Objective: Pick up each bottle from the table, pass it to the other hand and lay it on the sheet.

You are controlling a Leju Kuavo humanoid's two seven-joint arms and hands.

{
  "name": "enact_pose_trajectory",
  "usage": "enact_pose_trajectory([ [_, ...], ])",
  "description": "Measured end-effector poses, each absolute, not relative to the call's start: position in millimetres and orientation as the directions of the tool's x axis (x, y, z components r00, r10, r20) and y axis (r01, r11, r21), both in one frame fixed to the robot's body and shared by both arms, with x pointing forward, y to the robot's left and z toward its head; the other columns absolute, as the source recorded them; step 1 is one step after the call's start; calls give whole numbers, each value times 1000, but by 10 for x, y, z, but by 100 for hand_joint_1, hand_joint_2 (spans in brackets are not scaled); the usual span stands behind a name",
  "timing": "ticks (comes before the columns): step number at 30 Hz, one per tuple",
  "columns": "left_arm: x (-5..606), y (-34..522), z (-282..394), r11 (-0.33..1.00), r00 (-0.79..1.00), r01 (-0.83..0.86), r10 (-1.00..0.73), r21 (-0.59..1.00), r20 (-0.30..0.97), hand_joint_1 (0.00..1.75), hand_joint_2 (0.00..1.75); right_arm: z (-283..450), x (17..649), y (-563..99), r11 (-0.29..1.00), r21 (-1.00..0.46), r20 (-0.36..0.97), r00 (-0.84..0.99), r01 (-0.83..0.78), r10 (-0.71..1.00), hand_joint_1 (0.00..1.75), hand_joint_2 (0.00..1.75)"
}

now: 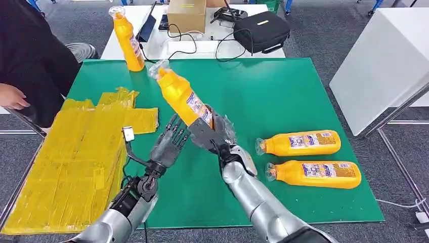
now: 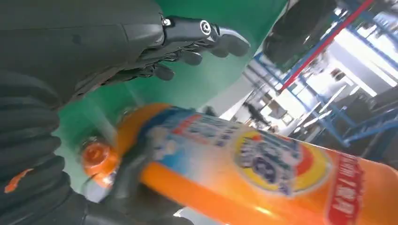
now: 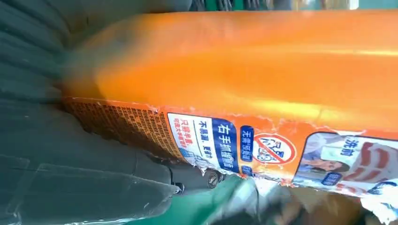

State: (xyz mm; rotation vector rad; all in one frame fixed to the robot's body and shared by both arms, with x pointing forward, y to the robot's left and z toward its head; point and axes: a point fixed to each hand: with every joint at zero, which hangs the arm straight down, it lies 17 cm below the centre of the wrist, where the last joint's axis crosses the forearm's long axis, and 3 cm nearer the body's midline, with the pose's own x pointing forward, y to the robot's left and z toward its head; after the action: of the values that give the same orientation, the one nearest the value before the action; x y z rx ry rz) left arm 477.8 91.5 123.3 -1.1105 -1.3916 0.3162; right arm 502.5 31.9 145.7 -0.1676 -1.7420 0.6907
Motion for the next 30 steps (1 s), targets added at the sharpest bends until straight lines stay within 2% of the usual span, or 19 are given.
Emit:
enact_pose_trajectory([
  [7, 4914, 1151, 1214, 574, 144, 364, 743, -733, 653, 0, 175, 1003, 4597, 763, 740, -519, 854, -228, -427, 468, 175, 175],
  [12, 4914, 1158, 1210, 577, 143, 363, 742, -732, 655, 0, 175, 996, 4590, 771, 739, -519, 854, -226, -431, 468, 175, 175],
  [17, 4920, 1318, 1150, 622, 102, 350, 718, -700, 689, 0, 175, 594, 4215, 996, 618, -555, 815, -217, -557, 537, 175, 175],
  [25, 4914, 1401, 1105, 635, 94, 340, 711, -693, 697, 3, 175, 488, 4115, 1033, 567, -587, 786, -238, -578, 571, 175, 175],
  [26, 4906, 1397, 1107, 635, 97, 347, 707, -690, 700, 70, 175, 487, 4112, 1037, 566, -586, 786, -238, -580, 571, 175, 175],
  [27, 4897, 1386, 1108, 638, 100, 357, 701, -683, 707, 175, 175, 487, 4112, 1039, 564, -587, 785, -239, -581, 572, 175, 175],
  [30, 4856, 1322, 1100, 651, 112, 394, 666, -649, 737, 175, 175, 479, 4116, 1033, 554, -594, 779, -245, -584, 577, 175, 175],
])
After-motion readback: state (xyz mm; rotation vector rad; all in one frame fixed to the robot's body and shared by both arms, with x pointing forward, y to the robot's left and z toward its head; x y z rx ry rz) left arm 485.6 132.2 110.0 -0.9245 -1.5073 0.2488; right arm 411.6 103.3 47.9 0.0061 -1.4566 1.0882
